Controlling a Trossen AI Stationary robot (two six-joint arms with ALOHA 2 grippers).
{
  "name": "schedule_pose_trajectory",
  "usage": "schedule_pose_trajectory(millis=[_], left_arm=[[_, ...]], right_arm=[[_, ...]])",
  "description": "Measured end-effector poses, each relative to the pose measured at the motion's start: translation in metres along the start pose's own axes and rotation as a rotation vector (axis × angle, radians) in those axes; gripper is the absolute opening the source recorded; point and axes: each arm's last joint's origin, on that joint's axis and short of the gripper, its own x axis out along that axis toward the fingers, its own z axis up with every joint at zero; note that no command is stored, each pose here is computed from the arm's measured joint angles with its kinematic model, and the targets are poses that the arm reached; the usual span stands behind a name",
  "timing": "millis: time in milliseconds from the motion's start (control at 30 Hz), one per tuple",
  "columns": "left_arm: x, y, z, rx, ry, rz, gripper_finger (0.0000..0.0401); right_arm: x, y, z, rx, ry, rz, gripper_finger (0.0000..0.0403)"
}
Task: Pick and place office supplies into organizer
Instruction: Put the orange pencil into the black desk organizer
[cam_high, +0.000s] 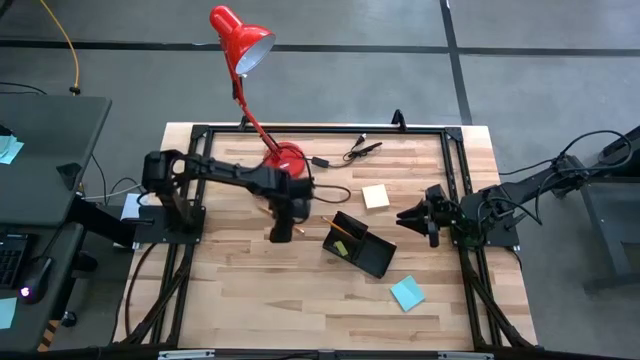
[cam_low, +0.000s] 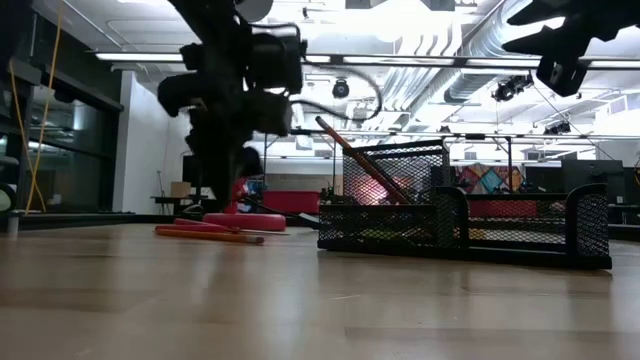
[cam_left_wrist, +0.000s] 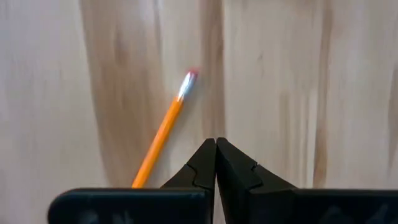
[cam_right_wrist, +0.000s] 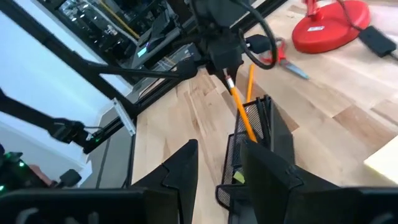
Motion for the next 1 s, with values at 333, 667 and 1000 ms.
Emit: schedule_pose_trajectory(millis=[333,667,1000], left_arm=[[0.002,-0.044,-0.001,0.016,-0.259,-0.012,0.0000],[-0.036,-0.047,-0.073,-0.236,-0.812,0.065,0.0001],[-0.028,-0.034,-0.119,-0.072,-0.828,0.316,0.0001]], right_arm=[[0.000,0.001,-0.001,0.021,0.043,0.044,0.0116],[0.000,0.002,-0.002,0.035,0.066,0.070,0.0116],[0.000,-0.002,-0.004,-0.024,0.055,0.004,0.0116]])
